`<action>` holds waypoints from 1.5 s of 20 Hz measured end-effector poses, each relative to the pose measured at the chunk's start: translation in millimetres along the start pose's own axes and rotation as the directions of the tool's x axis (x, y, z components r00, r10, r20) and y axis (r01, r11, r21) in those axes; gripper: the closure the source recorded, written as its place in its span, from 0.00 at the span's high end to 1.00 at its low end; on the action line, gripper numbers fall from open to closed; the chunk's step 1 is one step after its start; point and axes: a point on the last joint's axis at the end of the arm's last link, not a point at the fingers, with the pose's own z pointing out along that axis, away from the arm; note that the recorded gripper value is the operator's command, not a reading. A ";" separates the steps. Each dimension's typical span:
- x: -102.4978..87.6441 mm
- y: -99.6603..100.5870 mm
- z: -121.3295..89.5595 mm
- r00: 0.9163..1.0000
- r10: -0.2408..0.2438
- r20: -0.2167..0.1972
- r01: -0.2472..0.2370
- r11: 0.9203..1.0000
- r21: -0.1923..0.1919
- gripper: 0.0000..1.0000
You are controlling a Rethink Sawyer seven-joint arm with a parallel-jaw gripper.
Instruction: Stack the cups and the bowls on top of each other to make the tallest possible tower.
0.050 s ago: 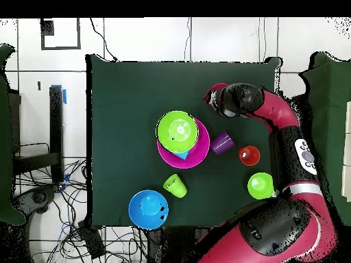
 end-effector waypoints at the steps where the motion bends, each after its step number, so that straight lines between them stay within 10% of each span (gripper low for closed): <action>1: 1.0 0.3 -1.8 1.000 -0.001 -0.013 0.001 1.000 -0.001 1.00; 30: -22.2 -12.6 -29.9 1.000 0.001 -0.002 -0.001 0.999 0.039 1.00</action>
